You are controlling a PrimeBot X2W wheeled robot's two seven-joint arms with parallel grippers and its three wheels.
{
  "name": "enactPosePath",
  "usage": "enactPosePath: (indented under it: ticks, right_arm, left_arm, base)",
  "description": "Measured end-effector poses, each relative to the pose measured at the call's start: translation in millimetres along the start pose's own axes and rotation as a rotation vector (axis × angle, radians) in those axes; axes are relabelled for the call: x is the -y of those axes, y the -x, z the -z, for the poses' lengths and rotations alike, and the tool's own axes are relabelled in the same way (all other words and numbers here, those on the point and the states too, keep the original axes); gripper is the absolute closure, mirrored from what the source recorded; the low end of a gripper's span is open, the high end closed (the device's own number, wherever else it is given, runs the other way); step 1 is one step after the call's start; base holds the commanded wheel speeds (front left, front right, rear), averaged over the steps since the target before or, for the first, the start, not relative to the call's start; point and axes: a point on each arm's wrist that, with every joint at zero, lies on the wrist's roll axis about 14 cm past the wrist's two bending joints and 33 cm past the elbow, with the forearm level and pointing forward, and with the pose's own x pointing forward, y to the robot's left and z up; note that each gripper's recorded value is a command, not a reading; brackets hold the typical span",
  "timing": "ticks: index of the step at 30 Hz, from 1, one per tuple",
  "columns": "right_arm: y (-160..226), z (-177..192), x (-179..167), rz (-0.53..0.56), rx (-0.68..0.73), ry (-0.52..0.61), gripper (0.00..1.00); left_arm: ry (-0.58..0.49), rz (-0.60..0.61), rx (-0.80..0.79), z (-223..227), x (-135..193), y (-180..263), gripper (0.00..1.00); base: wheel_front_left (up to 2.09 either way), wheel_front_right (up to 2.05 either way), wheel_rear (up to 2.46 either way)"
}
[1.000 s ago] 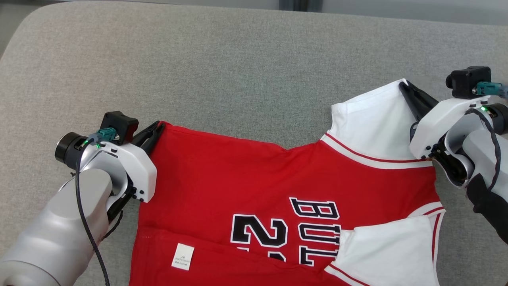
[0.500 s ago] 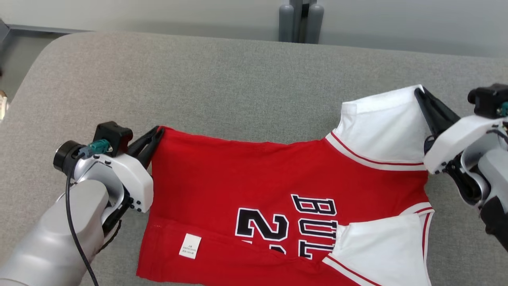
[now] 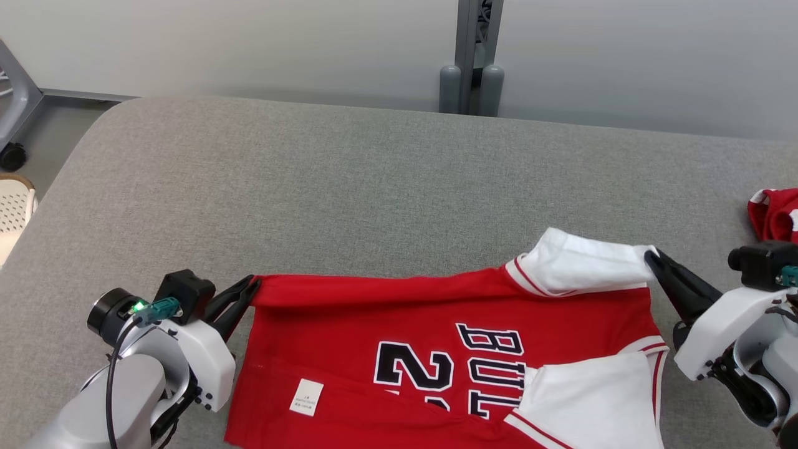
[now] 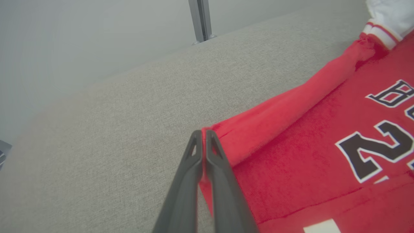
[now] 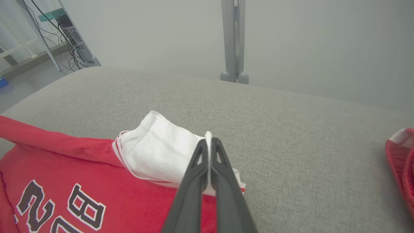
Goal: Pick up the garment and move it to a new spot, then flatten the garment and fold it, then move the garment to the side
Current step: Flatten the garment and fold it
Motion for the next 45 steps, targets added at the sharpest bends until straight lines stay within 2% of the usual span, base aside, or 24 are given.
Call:
enactPosePath:
  ticks: [8,13,23,28,36,45]
  right_arm:
    - [25,27,-14,-0.055,-0.137,-0.037,1.0]
    - [44,38,-28,-0.108,-0.246,-0.108,1.0]
    - [77,34,-47,-0.182,-0.4,-0.323,1.0]
    - [92,35,-48,-0.203,-0.485,-0.368,1.0]
    - [110,45,-51,-0.221,-0.587,-0.37,1.0]
    - [113,54,-51,-0.218,-0.628,-0.362,1.0]
  left_arm:
    - [-0.029,0.023,-0.047,15,8,12,1.0]
    - [-0.047,0.032,-0.059,16,11,15,1.0]
    - [-0.072,0.036,-0.06,14,14,17,1.0]
    - [-0.083,0.035,-0.063,14,14,18,1.0]
    - [-0.09,0.037,-0.084,21,16,26,1.0]
    - [-0.098,0.063,-0.125,30,21,29,1.0]
  base:
    - [0.0,0.0,0.0]
    - [0.0,0.0,0.0]
    - [0.0,0.0,0.0]
    - [0.0,0.0,0.0]
    - [0.0,0.0,0.0]
    - [0.0,0.0,0.0]
